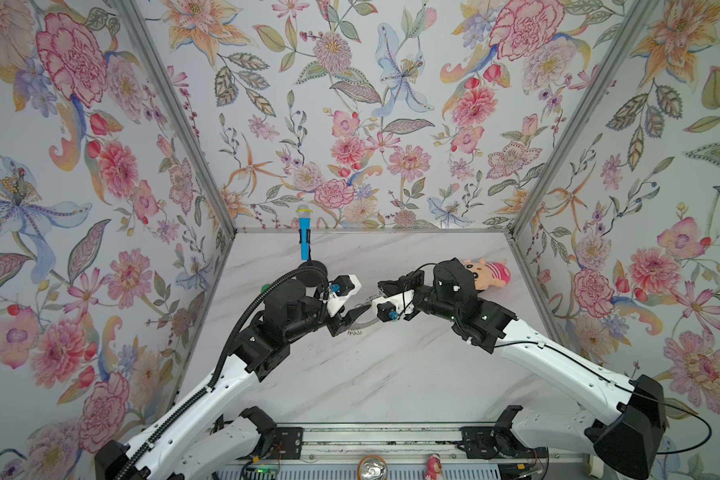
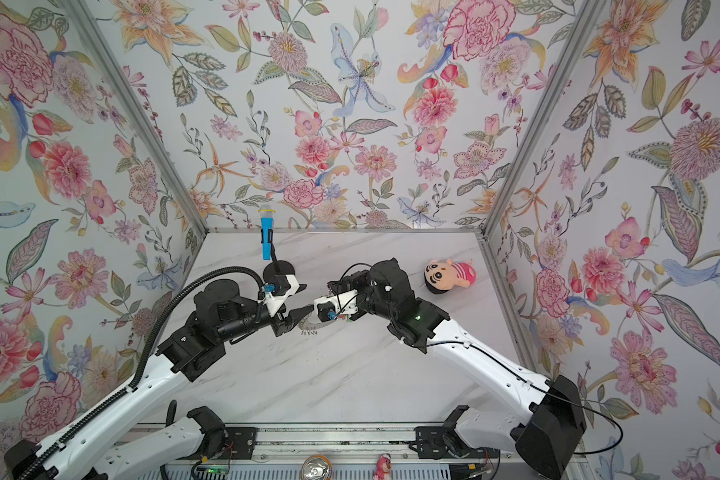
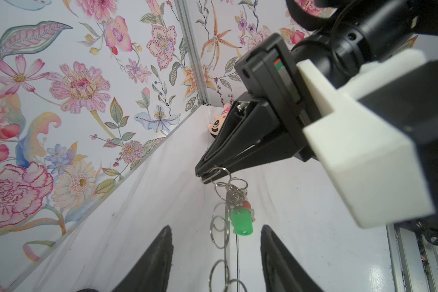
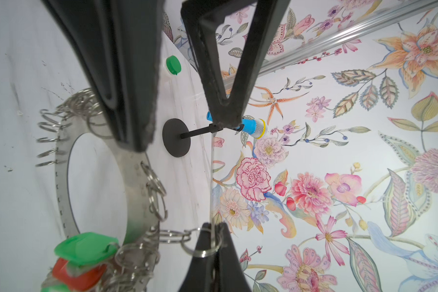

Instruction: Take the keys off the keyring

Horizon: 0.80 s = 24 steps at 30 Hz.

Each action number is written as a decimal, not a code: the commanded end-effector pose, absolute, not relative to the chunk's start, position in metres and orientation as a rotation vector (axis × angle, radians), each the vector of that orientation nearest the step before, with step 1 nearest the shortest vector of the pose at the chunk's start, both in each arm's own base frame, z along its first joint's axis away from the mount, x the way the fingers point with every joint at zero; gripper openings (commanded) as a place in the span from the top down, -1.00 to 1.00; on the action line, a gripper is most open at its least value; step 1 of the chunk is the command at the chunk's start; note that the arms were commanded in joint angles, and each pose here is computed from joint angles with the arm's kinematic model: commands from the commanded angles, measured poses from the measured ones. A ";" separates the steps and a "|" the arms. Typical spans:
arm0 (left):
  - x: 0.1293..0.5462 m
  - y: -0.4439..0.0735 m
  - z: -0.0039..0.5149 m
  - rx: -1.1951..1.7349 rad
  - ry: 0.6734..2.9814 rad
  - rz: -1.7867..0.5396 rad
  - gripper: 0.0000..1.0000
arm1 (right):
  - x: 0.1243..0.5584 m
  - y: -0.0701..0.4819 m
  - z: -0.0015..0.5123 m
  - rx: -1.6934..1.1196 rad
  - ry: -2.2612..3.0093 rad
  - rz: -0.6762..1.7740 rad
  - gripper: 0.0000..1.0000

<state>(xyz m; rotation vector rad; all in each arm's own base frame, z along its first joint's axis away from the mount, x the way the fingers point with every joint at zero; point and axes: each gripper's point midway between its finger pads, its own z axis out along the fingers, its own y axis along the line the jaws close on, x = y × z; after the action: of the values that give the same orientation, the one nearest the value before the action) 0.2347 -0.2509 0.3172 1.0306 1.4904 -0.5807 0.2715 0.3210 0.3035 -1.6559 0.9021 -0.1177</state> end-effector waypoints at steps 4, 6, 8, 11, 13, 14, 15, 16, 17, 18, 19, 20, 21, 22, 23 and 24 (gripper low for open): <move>0.227 -0.249 0.317 0.953 1.487 -0.615 -0.13 | 0.278 0.324 0.325 -1.586 0.939 -0.130 1.00; 0.227 -0.253 0.313 0.943 1.482 -0.633 -0.13 | 0.277 0.326 0.325 -1.585 0.940 -0.124 1.00; 0.230 -0.257 0.309 0.928 1.489 -0.641 -0.10 | 0.276 0.327 0.325 -1.582 0.941 -0.119 1.00; 0.232 -0.266 0.305 0.925 1.480 -0.661 -0.05 | 0.276 0.327 0.326 -1.576 0.948 -0.112 1.00; 0.234 -0.270 0.304 0.920 1.462 -0.669 -0.04 | 0.276 0.327 0.326 -1.575 0.952 -0.112 1.00; 0.234 -0.272 0.305 0.912 1.445 -0.680 -0.04 | 0.276 0.326 0.326 -1.574 0.951 -0.113 1.00; 0.234 -0.275 0.306 0.909 1.426 -0.694 -0.03 | 0.276 0.326 0.325 -1.572 0.951 -0.109 1.00; 0.235 -0.278 0.306 0.904 1.417 -0.704 -0.03 | 0.276 0.327 0.325 -1.570 0.953 -0.105 1.00; 0.237 -0.279 0.305 0.896 1.418 -0.706 -0.01 | 0.276 0.326 0.325 -1.569 0.954 -0.102 1.00; 0.239 -0.281 0.304 0.895 1.419 -0.708 0.00 | 0.276 0.327 0.325 -1.567 0.958 -0.099 1.00; 0.241 -0.283 0.304 0.893 1.419 -0.711 0.01 | 0.276 0.327 0.324 -1.569 0.960 -0.097 1.00; 0.242 -0.286 0.303 0.891 1.419 -0.714 0.01 | 0.276 0.327 0.324 -1.566 0.961 -0.096 1.00; 0.244 -0.287 0.302 0.888 1.418 -0.715 0.02 | 0.277 0.327 0.324 -1.567 0.963 -0.097 1.00; 0.246 -0.288 0.301 0.883 1.421 -0.712 0.04 | 0.277 0.327 0.324 -1.566 0.963 -0.096 1.00; 0.248 -0.289 0.301 0.876 1.422 -0.708 0.06 | 0.276 0.328 0.322 -1.569 0.964 -0.091 1.00; 0.251 -0.289 0.300 0.869 1.428 -0.702 0.09 | 0.276 0.328 0.322 -1.569 0.964 -0.087 1.00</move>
<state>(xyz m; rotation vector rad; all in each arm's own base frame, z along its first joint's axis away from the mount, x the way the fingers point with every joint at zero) 0.2469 -0.2859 0.2883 0.9159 1.4692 -0.6970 0.2742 0.3226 0.2982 -1.6328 0.9839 -0.1015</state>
